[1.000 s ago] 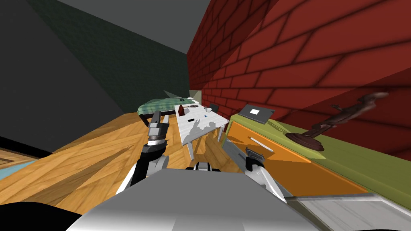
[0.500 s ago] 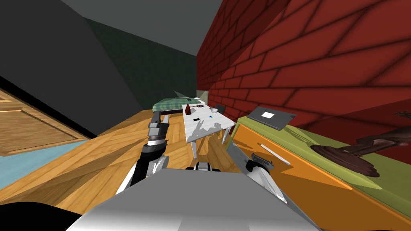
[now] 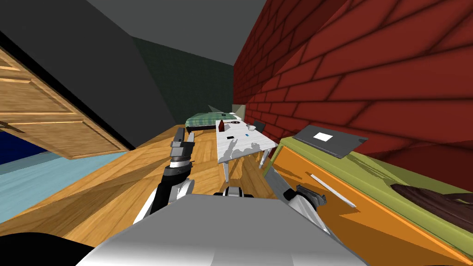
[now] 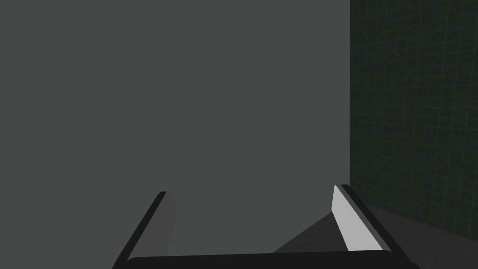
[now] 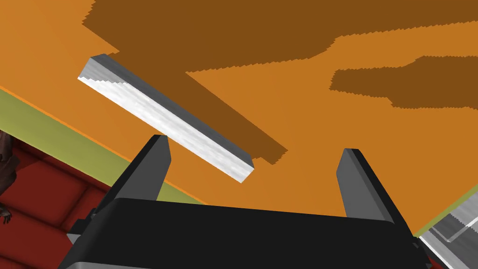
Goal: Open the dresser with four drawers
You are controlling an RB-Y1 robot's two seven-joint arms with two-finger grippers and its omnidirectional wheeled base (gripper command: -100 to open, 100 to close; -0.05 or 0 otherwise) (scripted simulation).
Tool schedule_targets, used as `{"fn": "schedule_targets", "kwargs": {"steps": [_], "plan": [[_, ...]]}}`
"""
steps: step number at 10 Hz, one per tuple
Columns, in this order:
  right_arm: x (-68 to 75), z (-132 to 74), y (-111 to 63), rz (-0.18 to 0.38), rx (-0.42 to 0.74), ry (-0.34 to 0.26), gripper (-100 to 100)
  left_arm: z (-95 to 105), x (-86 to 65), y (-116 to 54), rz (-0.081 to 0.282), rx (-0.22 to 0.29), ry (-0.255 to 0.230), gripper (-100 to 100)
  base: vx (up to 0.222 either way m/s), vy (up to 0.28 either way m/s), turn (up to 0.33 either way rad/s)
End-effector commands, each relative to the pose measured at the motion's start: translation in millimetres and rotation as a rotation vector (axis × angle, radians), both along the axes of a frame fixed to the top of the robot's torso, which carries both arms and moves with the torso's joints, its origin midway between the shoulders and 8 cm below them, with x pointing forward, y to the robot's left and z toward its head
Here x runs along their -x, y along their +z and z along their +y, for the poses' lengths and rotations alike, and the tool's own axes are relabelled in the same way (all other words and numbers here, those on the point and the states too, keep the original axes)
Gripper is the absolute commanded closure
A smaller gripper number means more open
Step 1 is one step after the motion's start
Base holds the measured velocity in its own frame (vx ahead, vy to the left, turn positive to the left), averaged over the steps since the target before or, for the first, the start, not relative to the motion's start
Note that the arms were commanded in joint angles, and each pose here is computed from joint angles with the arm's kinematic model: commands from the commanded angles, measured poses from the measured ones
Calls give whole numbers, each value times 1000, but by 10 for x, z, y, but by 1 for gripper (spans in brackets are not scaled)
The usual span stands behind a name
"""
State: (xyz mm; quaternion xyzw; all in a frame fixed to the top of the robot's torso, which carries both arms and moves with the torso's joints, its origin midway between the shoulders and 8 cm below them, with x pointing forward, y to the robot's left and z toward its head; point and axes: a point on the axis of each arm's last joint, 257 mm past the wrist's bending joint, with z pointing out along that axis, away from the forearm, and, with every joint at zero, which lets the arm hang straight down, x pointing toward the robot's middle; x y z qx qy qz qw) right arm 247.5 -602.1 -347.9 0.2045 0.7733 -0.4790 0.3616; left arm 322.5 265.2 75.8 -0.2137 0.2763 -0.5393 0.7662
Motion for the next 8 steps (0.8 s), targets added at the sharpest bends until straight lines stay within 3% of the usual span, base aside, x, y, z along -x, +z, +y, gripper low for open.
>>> {"fn": "schedule_targets", "kwargs": {"steps": [1,3,4,6,7,8], "plan": [[230,-128,-12,83,70,-43,-100,0,0,0,0,0,0,0,6,-25,131],[551,-302,-25,207,154,-107,-100,0,0,0,0,0,0,0,8,-33,288],[563,-312,8,213,169,-111,-100,0,0,0,0,0,0,0,11,-34,119],[839,-440,59,320,251,-168,-100,0,0,0,0,0,0,0,10,-35,232],[847,-443,57,329,258,-166,-100,0,0,0,0,0,0,0,12,-33,132],[960,-491,95,376,297,-189,-100,0,0,0,0,0,0,0,9,-26,165]]}}
